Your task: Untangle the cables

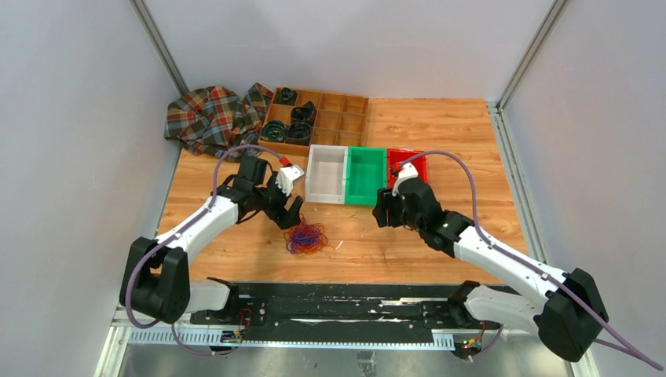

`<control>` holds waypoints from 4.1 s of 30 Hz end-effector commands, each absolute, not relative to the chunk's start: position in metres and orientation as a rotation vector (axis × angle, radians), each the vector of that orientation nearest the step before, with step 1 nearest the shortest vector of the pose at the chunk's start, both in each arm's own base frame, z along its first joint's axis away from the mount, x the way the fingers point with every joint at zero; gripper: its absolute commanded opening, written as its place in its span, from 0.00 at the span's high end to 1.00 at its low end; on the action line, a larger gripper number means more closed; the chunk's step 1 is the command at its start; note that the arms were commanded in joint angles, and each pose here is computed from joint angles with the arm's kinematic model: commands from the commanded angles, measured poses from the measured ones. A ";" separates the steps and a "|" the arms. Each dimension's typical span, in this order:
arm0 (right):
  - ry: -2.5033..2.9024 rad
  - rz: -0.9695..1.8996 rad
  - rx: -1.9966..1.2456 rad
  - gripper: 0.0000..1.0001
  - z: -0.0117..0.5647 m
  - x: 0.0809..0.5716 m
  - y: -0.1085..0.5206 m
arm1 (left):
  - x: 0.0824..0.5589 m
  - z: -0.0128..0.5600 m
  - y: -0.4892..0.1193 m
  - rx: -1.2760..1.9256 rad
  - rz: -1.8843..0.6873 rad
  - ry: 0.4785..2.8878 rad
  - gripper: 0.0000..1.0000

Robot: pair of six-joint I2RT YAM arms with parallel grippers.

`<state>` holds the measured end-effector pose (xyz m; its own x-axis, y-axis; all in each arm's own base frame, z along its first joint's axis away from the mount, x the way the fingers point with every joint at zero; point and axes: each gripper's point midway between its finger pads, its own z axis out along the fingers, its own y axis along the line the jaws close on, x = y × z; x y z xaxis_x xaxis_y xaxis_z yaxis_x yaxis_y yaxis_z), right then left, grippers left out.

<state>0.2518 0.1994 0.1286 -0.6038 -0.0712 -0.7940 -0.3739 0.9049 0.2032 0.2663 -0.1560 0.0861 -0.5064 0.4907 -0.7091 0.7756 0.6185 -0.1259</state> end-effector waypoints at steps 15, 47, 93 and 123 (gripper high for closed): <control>2.050 0.498 -0.403 0.46 0.156 0.239 0.235 | 0.261 0.098 -0.168 1.073 -0.652 2.203 0.85; 1.744 0.905 -0.587 0.24 0.238 0.219 0.403 | 0.196 0.250 -0.177 0.912 -0.853 2.041 0.99; 2.054 0.593 -0.468 0.28 0.069 0.236 0.370 | 0.181 0.511 -0.177 0.790 -0.800 1.530 1.00; 1.465 0.976 -0.802 0.16 0.291 0.177 0.415 | 0.228 0.622 -0.143 0.564 -0.487 1.285 1.00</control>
<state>0.2154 0.3817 0.2638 -0.1927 0.0581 -0.9795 -0.7739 0.6047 0.1881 0.2257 -0.1437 0.6058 0.1581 -0.0092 -0.9874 0.6443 0.7587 0.0961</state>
